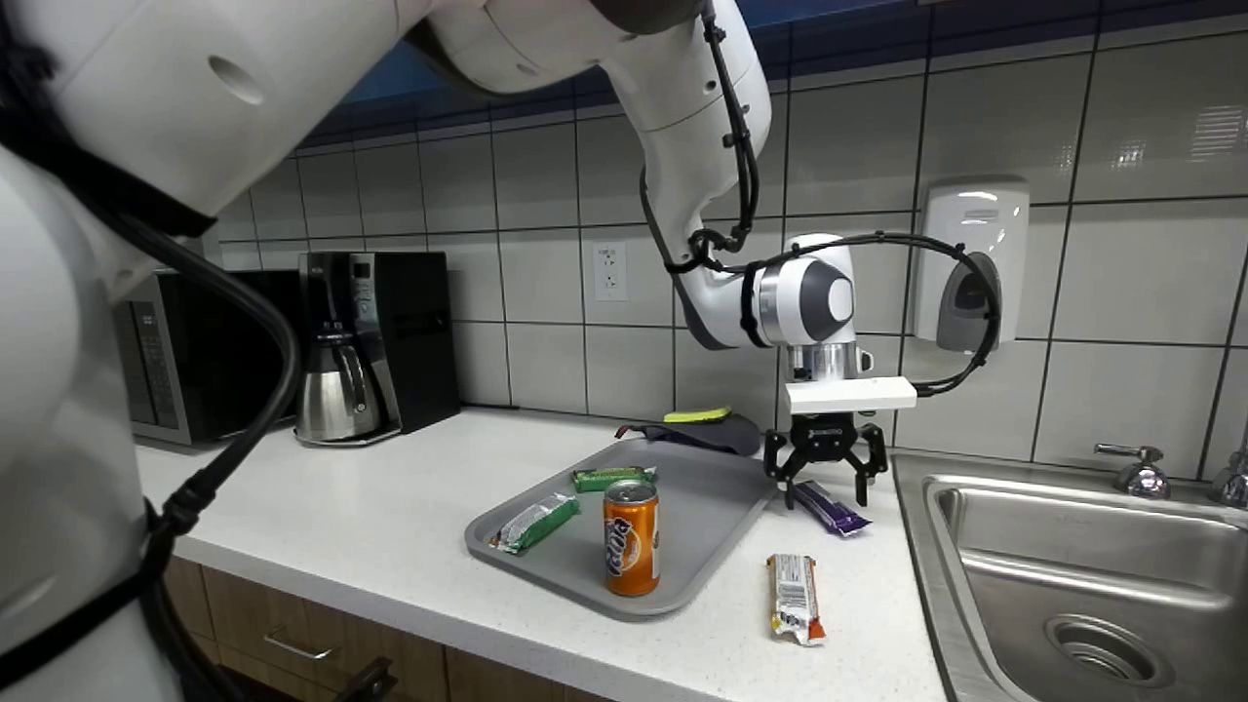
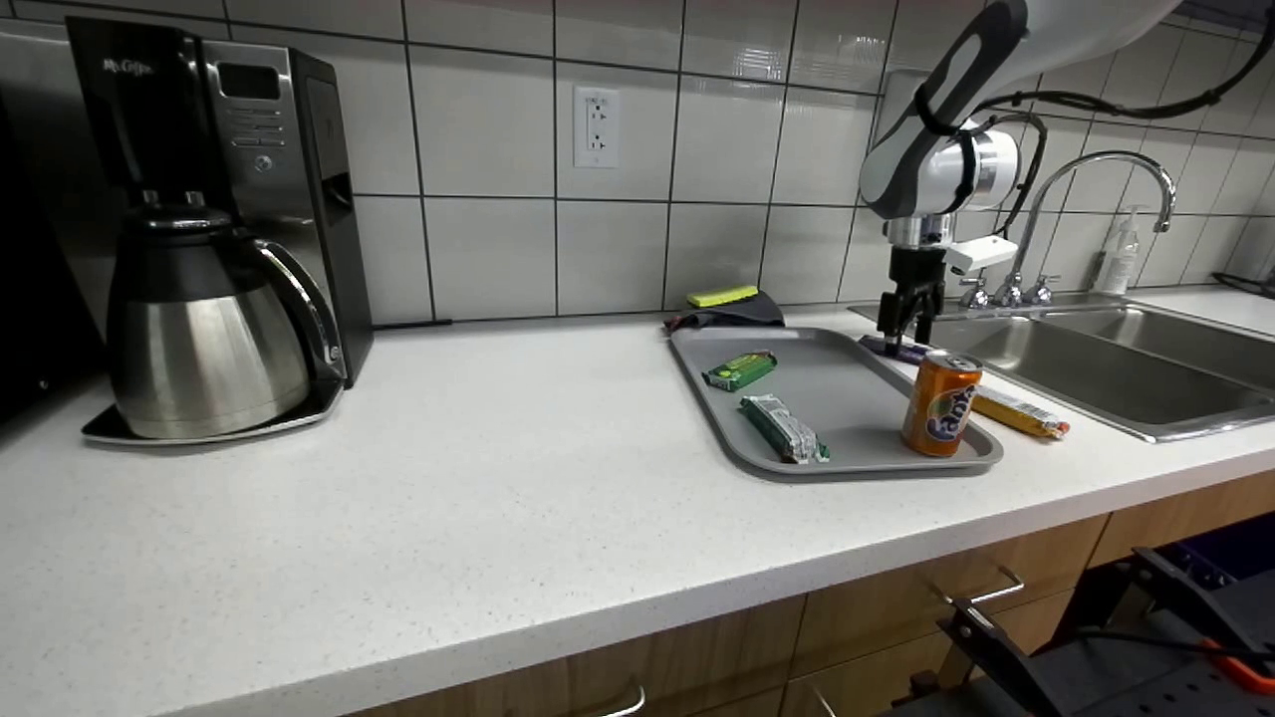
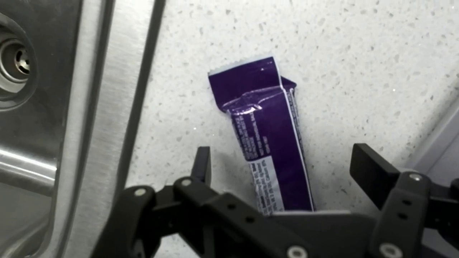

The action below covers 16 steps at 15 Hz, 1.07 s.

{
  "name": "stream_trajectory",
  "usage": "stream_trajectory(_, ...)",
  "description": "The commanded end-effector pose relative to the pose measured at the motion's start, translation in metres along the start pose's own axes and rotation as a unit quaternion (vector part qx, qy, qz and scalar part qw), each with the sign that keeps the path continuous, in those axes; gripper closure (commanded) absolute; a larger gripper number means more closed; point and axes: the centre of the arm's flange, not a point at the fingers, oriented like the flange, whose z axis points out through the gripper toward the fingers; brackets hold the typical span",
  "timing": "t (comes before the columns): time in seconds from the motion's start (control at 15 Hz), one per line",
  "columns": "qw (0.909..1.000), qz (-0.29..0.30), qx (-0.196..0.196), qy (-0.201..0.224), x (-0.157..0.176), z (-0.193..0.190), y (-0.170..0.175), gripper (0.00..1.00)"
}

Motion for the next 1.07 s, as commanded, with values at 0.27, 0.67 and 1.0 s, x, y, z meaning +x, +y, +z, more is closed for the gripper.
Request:
stream_trajectory(0.27, 0.9995, -0.030, -0.005, 0.002, 0.009, 0.002, 0.012, 0.00)
stream_trajectory(0.67, 0.9992, -0.040, -0.006, 0.005, 0.009, 0.000, 0.011, 0.60)
stream_trajectory(1.0, 0.9986, -0.052, -0.007, 0.006, 0.005, -0.015, 0.004, 0.95)
